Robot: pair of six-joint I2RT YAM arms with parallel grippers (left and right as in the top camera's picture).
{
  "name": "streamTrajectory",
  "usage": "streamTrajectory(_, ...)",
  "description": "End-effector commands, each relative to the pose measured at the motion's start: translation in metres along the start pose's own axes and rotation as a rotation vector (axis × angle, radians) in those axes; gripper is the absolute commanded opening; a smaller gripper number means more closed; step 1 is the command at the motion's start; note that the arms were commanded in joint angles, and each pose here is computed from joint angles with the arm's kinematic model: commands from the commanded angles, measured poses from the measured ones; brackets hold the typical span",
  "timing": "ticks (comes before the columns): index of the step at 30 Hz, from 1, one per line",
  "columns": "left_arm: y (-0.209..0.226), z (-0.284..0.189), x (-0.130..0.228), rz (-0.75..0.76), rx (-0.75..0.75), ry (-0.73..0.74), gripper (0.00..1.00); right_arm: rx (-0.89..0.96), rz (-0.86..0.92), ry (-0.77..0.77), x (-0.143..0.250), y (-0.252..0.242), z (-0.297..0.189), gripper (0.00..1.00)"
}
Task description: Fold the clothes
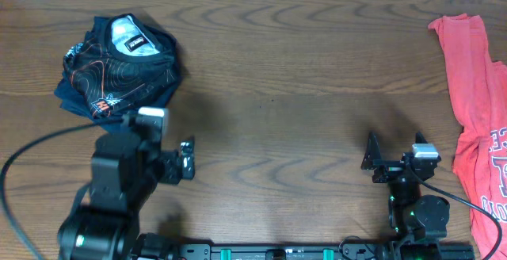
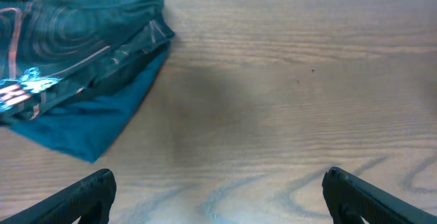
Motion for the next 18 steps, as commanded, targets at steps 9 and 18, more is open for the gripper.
streamTrajectory(9, 0.029, 0.017, 0.065, -0.074, -0.121, -0.108, 0.98, 0.003, -0.016, -0.002, 0.0, -0.001, 0.0, 0.99)
streamTrajectory(18, 0.034, 0.053, 0.056, -0.051, -0.122, -0.414, 0.98, 0.003, -0.016, -0.002, 0.0, -0.001, 0.0, 0.99)
Point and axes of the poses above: each gripper's point midway between its finger pads, its own z axis out along the fingers, its own y axis along the line the jaws close on, x = y × z, the point moved 1 cm from there along -z, back along the fingers, and after that the axes turned 4 degrees about z, right-handed, at the moved point
